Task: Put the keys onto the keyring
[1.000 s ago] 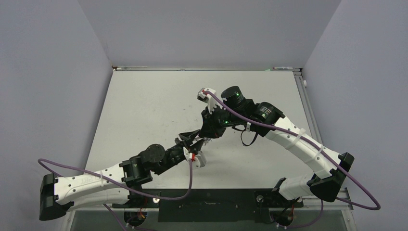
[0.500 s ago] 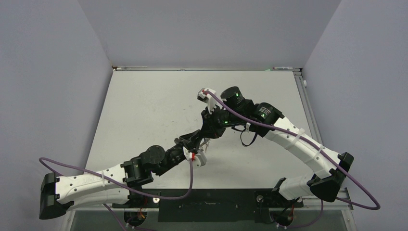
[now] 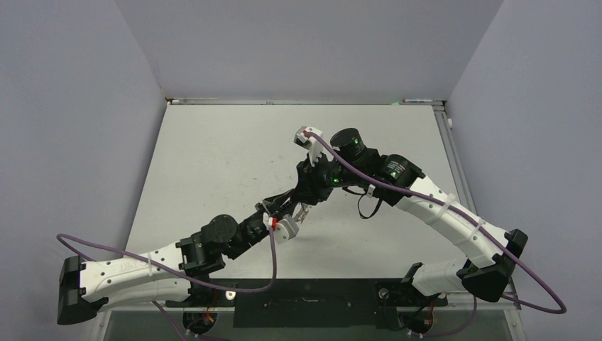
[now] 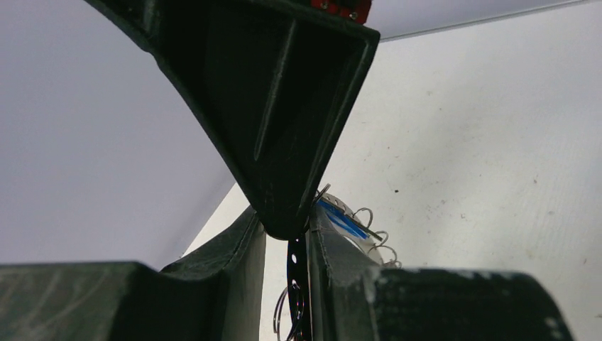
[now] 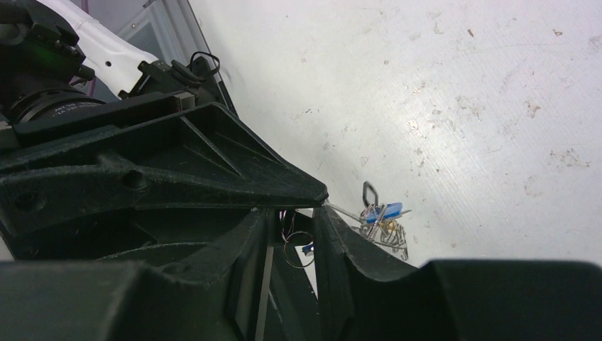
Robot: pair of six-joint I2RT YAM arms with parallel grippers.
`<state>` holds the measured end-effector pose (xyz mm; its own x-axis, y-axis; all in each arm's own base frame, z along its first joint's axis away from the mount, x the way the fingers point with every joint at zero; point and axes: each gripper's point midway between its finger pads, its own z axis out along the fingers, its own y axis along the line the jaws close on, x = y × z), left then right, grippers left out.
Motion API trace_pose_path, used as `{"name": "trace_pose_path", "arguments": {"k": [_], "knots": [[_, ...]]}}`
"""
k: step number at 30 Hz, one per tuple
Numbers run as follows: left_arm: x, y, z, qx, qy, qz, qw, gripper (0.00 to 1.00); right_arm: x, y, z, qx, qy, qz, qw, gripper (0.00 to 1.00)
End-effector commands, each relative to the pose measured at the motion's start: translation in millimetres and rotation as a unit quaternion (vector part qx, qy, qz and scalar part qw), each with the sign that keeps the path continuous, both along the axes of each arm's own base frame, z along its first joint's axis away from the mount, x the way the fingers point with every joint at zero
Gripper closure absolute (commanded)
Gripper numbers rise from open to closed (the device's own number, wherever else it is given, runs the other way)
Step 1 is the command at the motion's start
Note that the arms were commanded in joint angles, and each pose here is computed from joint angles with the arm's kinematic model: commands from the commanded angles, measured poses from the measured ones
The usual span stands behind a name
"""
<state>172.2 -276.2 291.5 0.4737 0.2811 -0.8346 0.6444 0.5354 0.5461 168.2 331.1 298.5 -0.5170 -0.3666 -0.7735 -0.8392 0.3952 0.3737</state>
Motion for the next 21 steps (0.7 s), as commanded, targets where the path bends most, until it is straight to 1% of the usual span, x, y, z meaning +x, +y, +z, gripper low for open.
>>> {"name": "trace_pose_path", "arguments": {"k": [1, 5, 9, 12, 13, 14, 16, 17, 19, 21], "knots": [[-11.9, -14.6, 31.9, -0.079, 0.014, -0.037, 0.996, 1.0, 5.9, 8.7, 42.0, 0.076, -0.058, -0.011, 0.995, 0.74], [-11.4, -16.0, 35.5, -0.099, 0.024, -0.036, 0.994, 1.0, 5.0, 7.5, 38.0, 0.071, -0.054, -0.011, 0.996, 0.8], [-13.9, -19.0, 32.9, -0.097, 0.024, -0.045, 0.994, 1.0, 5.0, 8.5, 35.6, 0.07, -0.051, -0.009, 0.996, 0.94], [-19.1, -21.0, 29.6, -0.091, 0.017, -0.063, 0.994, 1.0, 4.5, 9.1, 37.0, 0.073, -0.051, -0.007, 0.996, 0.95], [-22.8, -23.0, 27.9, -0.086, 0.015, -0.075, 0.993, 0.95, 4.1, 8.8, 38.0, 0.074, -0.052, -0.007, 0.996, 0.95], [-28.3, -26.2, 25.3, -0.078, 0.011, -0.094, 0.993, 0.85, 5.3, 8.2, 39.2, 0.075, -0.054, -0.011, 0.996, 0.95], [-32.2, -28.7, 20.0, -0.063, 0.013, -0.106, 0.992, 0.61, 8.0, 6.3, 41.2, 0.075, -0.061, -0.02, 0.995, 0.95], [-33.3, -29.5, 17.6, -0.06, 0.018, -0.11, 0.992, 0.53, 9.8, 4.4, 43.5, 0.077, -0.067, -0.028, 0.994, 0.95], [-35.1, -31.2, 11.2, -0.048, 0.026, -0.115, 0.992, 0.44, 13.4, 2.0, 44.1, 0.075, -0.074, -0.039, 0.994, 0.95], [-37.0, -32.3, 6.1, -0.041, 0.036, -0.12, 0.991, 0.41, 17.0, -1.4, 44.5, 0.072, -0.081, -0.051, 0.993, 0.95]]}}
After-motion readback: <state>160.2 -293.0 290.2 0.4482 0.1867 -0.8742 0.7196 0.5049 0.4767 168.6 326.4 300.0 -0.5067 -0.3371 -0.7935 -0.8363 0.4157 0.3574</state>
